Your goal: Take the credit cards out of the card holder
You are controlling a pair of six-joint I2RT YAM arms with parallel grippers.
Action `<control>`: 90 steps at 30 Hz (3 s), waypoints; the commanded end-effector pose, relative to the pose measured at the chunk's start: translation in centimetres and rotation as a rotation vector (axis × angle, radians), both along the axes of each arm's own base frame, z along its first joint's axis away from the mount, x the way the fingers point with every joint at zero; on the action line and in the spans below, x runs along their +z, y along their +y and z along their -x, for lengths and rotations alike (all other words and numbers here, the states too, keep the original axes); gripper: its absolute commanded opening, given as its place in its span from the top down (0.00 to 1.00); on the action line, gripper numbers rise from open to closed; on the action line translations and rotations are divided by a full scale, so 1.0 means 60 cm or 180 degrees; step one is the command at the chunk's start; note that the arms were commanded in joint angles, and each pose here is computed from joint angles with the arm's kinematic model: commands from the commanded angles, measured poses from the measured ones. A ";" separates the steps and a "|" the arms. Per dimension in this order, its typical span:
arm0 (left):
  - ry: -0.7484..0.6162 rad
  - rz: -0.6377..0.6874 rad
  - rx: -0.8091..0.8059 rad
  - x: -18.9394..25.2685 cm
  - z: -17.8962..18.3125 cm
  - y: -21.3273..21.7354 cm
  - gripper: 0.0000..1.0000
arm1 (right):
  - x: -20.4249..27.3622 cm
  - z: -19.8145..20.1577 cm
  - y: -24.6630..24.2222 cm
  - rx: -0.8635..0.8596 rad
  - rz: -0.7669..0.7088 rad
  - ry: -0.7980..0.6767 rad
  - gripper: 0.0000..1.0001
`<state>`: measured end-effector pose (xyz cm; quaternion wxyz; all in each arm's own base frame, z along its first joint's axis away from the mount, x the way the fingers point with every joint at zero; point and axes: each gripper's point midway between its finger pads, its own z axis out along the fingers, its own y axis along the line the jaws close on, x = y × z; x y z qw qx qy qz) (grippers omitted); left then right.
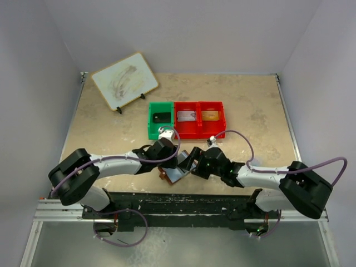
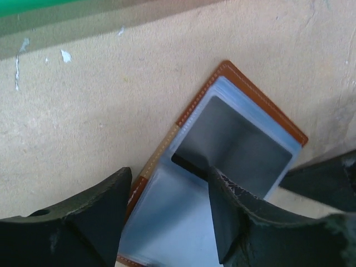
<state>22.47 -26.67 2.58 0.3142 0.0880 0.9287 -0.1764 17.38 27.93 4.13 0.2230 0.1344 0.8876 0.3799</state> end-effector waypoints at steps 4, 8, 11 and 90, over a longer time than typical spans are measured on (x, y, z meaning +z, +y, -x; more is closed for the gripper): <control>0.0025 0.0273 0.0097 0.013 0.040 0.004 0.47 | -0.049 -0.023 -0.041 -0.0015 0.0604 0.0065 0.06; 0.0064 0.0546 0.0206 0.022 0.079 -0.006 0.49 | -0.043 -0.039 -0.022 0.0036 0.0558 0.0009 0.08; 0.0016 0.0632 0.0337 0.026 0.100 -0.004 0.49 | -0.036 -0.052 -0.001 0.0133 0.0506 -0.0055 0.09; -0.0274 0.0393 0.0445 0.113 0.043 -0.004 0.23 | -0.021 -0.024 0.062 -0.0057 0.0053 -0.0207 0.62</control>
